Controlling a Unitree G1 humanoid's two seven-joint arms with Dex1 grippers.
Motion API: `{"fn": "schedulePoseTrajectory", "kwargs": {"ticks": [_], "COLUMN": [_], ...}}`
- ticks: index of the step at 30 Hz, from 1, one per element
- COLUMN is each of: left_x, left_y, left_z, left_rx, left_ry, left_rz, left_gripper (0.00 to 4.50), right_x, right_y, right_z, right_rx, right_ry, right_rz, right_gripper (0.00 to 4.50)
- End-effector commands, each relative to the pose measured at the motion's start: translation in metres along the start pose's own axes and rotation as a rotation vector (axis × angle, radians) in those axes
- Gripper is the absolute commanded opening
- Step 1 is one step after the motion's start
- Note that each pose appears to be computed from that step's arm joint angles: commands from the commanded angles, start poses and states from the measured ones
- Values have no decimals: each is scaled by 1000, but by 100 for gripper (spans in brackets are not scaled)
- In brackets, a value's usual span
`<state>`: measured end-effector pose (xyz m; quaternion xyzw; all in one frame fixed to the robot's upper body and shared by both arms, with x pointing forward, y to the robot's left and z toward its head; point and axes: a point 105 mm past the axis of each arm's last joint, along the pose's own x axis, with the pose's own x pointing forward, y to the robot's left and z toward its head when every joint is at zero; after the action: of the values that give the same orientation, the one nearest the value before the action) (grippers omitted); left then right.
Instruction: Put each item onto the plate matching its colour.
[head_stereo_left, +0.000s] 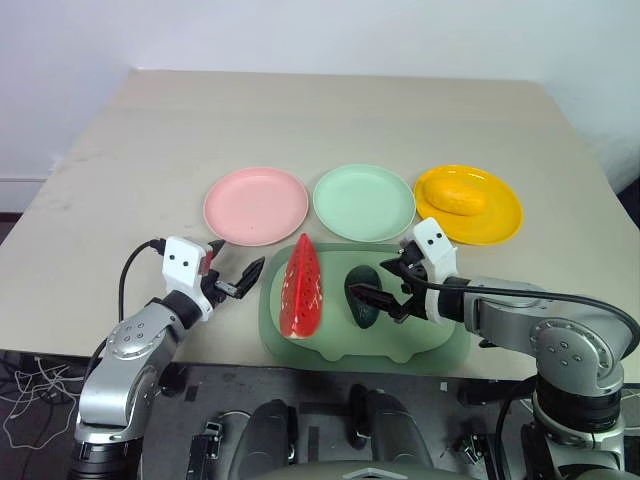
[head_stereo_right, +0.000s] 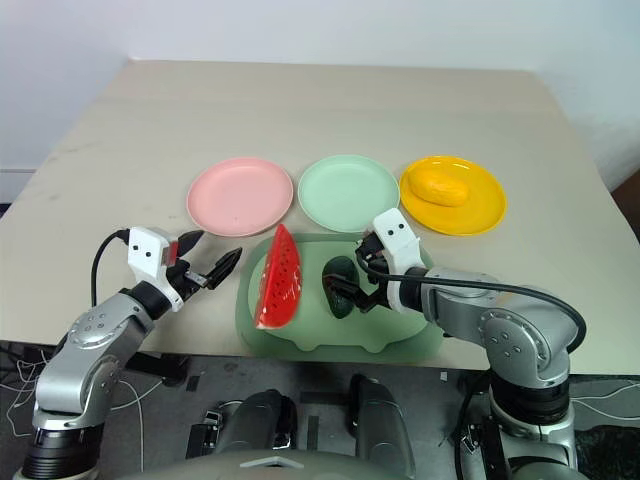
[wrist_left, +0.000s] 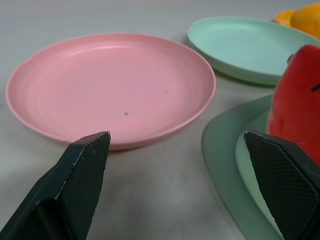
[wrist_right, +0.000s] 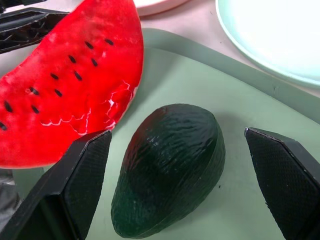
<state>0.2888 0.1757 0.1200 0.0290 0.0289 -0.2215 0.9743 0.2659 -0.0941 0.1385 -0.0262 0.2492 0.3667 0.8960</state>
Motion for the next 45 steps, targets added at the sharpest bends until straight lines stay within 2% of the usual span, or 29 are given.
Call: {"fn": "schedulePoseTrajectory", "kwargs": {"ticks": [1,12,15,17,18,22,27,31,34,37,41,42,44,45], "left_x": [-3,-6,-7,-9,-10,-18,-29,-37,-38,-38,-37,-38,-39,-41], "left_y": [1,2,0,-4,-6,-12,-18,-24,-28,-31,-36,-37,-42,-45], "left_z": [11,10,9,10,10,15,19,19,19,19,25,26,31,34], "left_rx": [30,32,28,17,13,3,0,-9,-15,-17,-24,-28,-74,-89], "left_ry": [-35,-33,-32,-34,-34,-34,-8,18,33,37,22,18,6,2], "left_rz": [12,25,14,-10,-25,-85,-156,-217,-245,-258,-263,-263,-271,-280], "left_gripper": [450,450,450,450,450,450,450,450,450,450,450,450,450,450], "right_x": [4,17,18,17,16,11,-3,2,21,47,69,72,75,75], "right_y": [5,-4,-6,-8,-8,-10,-25,-55,-71,-89,-105,-106,-114,-116], "right_z": [2,-4,-4,-2,-1,12,61,99,108,106,102,102,101,101], "right_rx": [-41,-53,-61,-62,-63,-76,-134,-185,-223,-326,-367,-375,-380,-388], "right_ry": [0,39,38,32,27,-19,-164,-227,-218,-175,-150,-149,-153,-156], "right_rz": [-1,-40,-50,-54,-54,-42,-34,-112,-128,-175,-187,-185,-201,-207], "right_gripper": [447,447,394,329,315,315,315,315,315,315,315,387,447,447]}}
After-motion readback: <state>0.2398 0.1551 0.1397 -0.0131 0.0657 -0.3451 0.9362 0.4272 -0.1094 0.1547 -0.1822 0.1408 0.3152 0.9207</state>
